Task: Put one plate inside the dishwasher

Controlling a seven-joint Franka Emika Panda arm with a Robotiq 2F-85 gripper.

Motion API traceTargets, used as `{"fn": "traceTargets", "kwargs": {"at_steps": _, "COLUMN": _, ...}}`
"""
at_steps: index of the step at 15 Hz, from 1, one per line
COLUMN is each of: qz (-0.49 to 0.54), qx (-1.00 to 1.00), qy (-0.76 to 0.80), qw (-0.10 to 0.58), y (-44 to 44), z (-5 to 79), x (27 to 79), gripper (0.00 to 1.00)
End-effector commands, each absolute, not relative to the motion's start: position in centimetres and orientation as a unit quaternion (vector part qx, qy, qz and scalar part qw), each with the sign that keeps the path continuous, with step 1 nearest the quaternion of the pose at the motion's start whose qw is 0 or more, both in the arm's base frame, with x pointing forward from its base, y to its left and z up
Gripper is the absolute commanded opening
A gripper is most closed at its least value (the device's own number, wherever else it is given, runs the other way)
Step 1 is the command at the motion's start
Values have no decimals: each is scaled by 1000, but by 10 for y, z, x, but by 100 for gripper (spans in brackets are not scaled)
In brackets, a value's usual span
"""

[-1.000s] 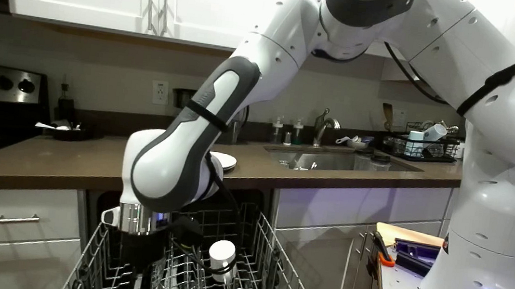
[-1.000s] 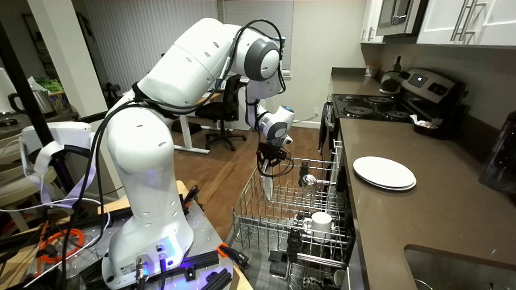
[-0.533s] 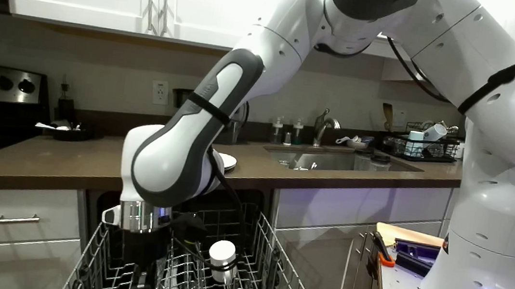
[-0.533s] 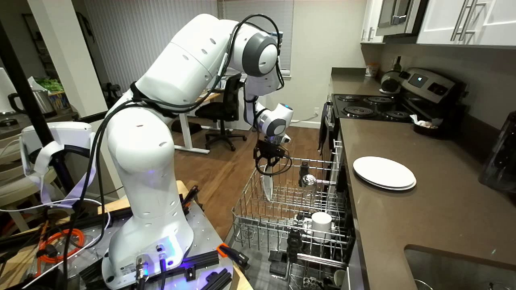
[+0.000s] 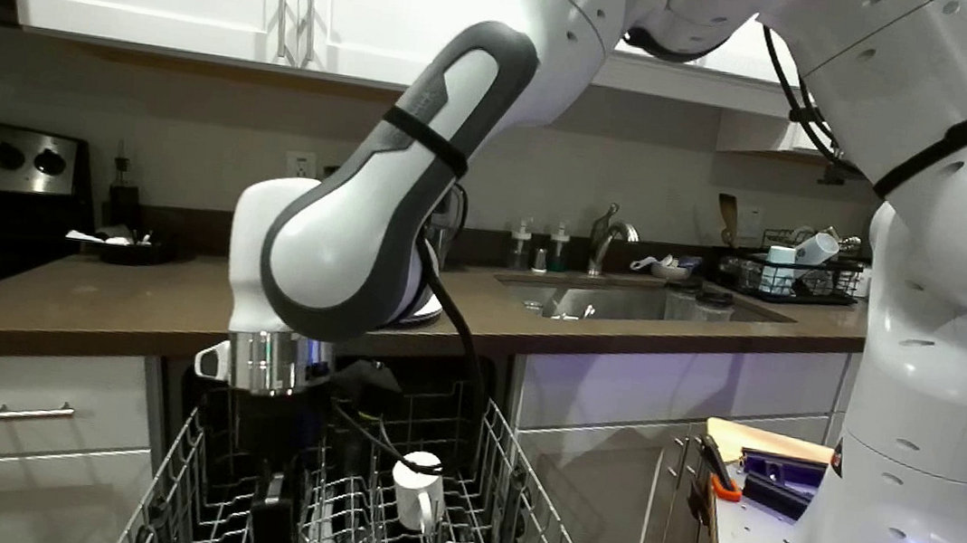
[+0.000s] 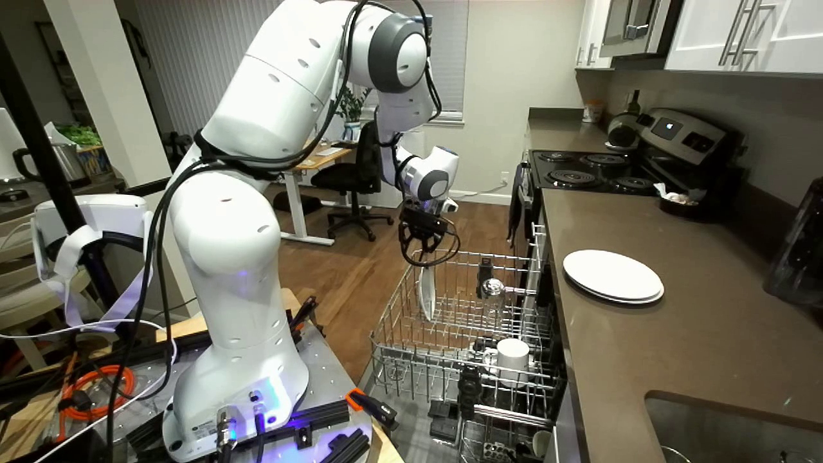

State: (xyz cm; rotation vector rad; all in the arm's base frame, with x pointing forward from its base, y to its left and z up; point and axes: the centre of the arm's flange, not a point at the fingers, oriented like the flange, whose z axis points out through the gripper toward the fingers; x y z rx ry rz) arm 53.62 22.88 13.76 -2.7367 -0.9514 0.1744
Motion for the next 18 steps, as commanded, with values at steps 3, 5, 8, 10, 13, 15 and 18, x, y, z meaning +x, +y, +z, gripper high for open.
{"fn": "traceTargets", "kwargs": {"at_steps": 3, "qz": 87, "qx": -946, "qy": -301, "qw": 82, "y": 226, "z": 181, "x": 505, "gripper": 49}}
{"fn": "traceTargets", "kwargs": {"at_steps": 5, "qz": 93, "qx": -948, "qy": -294, "qw": 74, "y": 225, "z": 189, "x": 499, "gripper": 51}}
{"fn": "traceTargets", "kwargs": {"at_steps": 8, "qz": 98, "qx": -951, "qy": -287, "qw": 64, "y": 225, "z": 198, "x": 491, "gripper": 76}}
{"fn": "traceTargets", "kwargs": {"at_steps": 10, "qz": 100, "qx": -952, "qy": -282, "qw": 59, "y": 224, "z": 202, "x": 486, "gripper": 87}}
{"fn": "traceTargets", "kwargs": {"at_steps": 13, "qz": 95, "qx": -951, "qy": -289, "qw": 65, "y": 226, "z": 192, "x": 496, "gripper": 100}}
{"fn": "traceTargets", "kwargs": {"at_steps": 15, "qz": 95, "qx": -951, "qy": -289, "qw": 64, "y": 226, "z": 193, "x": 495, "gripper": 95}}
{"fn": "traceTargets", "kwargs": {"at_steps": 18, "qz": 96, "qx": -951, "qy": -288, "qw": 64, "y": 226, "z": 191, "x": 495, "gripper": 100}}
